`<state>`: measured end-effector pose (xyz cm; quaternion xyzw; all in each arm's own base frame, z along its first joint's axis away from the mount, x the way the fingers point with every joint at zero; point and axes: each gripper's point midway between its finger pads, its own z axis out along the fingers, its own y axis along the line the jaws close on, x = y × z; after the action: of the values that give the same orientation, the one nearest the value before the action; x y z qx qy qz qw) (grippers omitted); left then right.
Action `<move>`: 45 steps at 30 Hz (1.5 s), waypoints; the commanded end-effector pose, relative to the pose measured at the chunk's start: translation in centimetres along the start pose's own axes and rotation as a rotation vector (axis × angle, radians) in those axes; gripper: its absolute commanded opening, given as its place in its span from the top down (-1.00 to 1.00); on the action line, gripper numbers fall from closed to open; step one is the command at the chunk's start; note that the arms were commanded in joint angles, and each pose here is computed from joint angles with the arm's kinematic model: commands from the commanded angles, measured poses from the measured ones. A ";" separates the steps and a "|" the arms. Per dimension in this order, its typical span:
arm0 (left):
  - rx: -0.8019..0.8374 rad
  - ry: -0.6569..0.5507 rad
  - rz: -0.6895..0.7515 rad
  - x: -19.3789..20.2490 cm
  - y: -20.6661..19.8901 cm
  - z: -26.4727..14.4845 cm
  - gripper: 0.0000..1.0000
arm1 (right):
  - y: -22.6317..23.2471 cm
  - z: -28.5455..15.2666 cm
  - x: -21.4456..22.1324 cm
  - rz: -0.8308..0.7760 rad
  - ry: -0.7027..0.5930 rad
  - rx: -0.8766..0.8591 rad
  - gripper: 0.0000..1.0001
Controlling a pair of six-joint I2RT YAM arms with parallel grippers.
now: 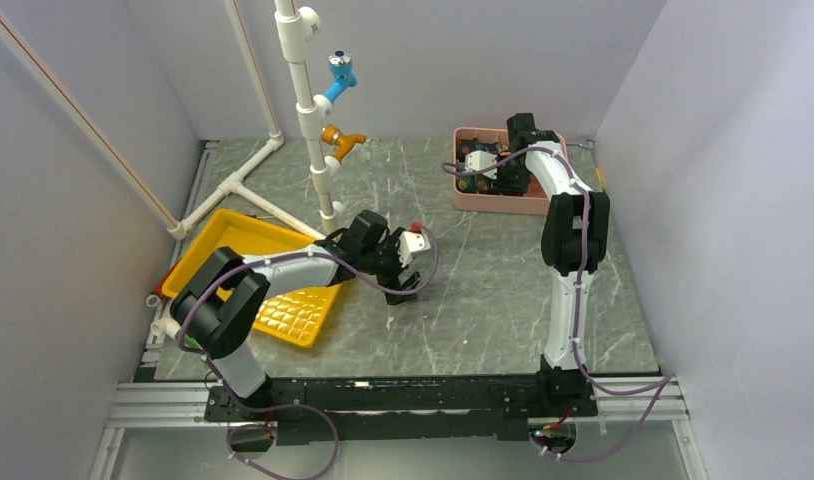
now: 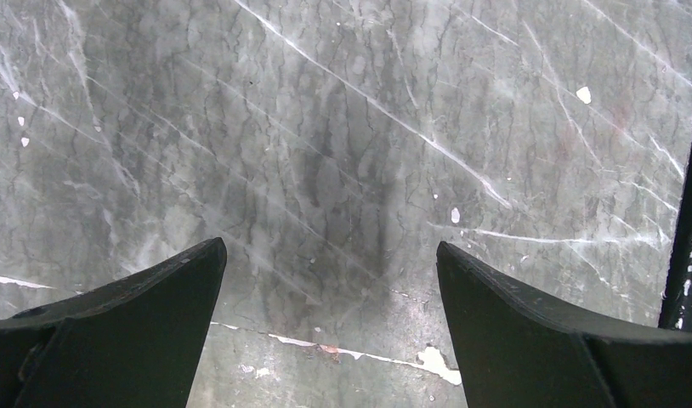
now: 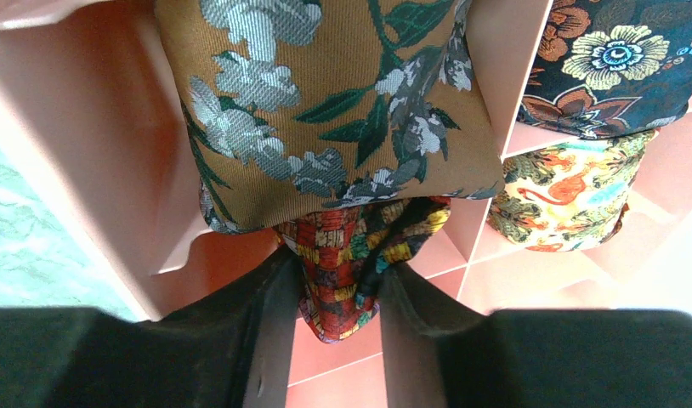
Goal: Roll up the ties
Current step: Place the tie in the storage box, then reset both arms
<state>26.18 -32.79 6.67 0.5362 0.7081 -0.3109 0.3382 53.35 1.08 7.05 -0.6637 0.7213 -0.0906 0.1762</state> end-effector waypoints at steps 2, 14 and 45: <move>-0.003 -0.052 0.037 -2.9 0.8 -0.3 -0.99 | -2.1 -4.2 -0.8 0.021 -0.043 0.095 0.06; -0.010 -0.057 0.036 -3.5 1.5 0.1 -0.99 | -3.5 -10.2 -2.1 0.010 -0.088 0.185 -0.14; -0.564 -0.099 -0.149 -6.4 2.8 -20.2 -0.99 | 8.9 -22.2 -7.9 0.872 -0.687 0.232 -0.99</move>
<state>28.23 -24.06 24.79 0.4403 0.7103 -0.2068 0.5088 37.97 5.96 25.96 -0.3382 0.8083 0.0742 0.4762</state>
